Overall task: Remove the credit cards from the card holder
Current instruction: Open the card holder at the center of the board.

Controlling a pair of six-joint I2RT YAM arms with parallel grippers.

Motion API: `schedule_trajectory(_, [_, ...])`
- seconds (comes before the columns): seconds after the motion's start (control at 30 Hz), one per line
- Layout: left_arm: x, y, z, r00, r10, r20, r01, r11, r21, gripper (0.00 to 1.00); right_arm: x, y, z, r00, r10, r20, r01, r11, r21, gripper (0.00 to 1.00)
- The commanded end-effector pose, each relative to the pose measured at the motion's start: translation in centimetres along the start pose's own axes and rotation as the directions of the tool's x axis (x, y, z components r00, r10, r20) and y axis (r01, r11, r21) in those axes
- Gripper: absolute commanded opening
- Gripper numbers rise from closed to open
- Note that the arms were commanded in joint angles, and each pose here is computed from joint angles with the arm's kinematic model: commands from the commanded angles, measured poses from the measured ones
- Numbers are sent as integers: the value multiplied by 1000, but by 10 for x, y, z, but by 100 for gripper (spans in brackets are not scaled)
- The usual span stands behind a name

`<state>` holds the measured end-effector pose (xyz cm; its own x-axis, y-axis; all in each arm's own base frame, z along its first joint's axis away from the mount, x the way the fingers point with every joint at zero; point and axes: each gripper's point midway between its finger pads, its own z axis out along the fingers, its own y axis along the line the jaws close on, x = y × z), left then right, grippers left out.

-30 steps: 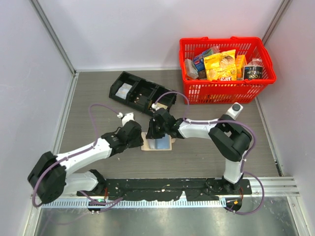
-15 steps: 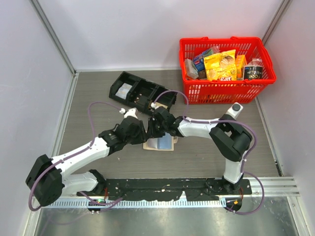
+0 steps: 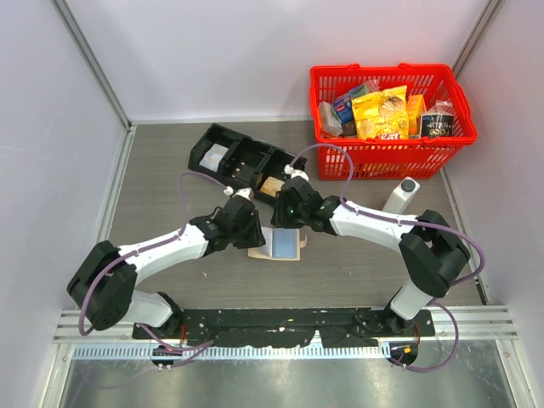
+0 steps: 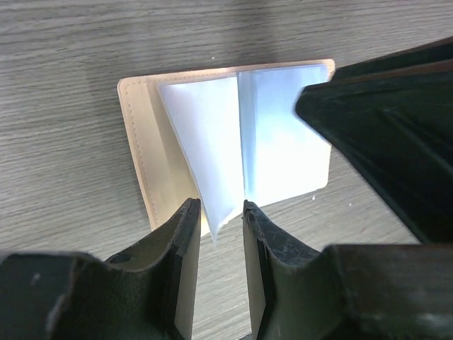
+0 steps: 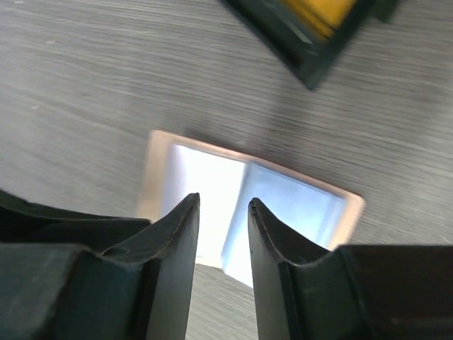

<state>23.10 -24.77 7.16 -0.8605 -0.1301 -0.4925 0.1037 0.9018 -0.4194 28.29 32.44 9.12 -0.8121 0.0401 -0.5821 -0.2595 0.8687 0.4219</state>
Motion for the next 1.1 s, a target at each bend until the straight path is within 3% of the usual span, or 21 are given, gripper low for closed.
schedule_trajectory(0.0, [-7,-10,7,1000,18,-7,-18,1000,25,33,7,-36,-12,1000,22,18,-25,988,154,39])
schedule_trajectory(0.33, [15,37,21,996,24,-83,-39,983,-182,26,27,-49,-8,998,33,-49,-22,979,205,40])
schedule_trajectory(0.67, [28,47,29,993,9,-119,-34,976,-216,15,42,-50,5,994,32,-109,-11,982,187,40])
schedule_trajectory(1.07, [33,47,31,992,-5,-129,-22,979,-202,14,56,-45,14,985,40,-168,-14,988,152,39])
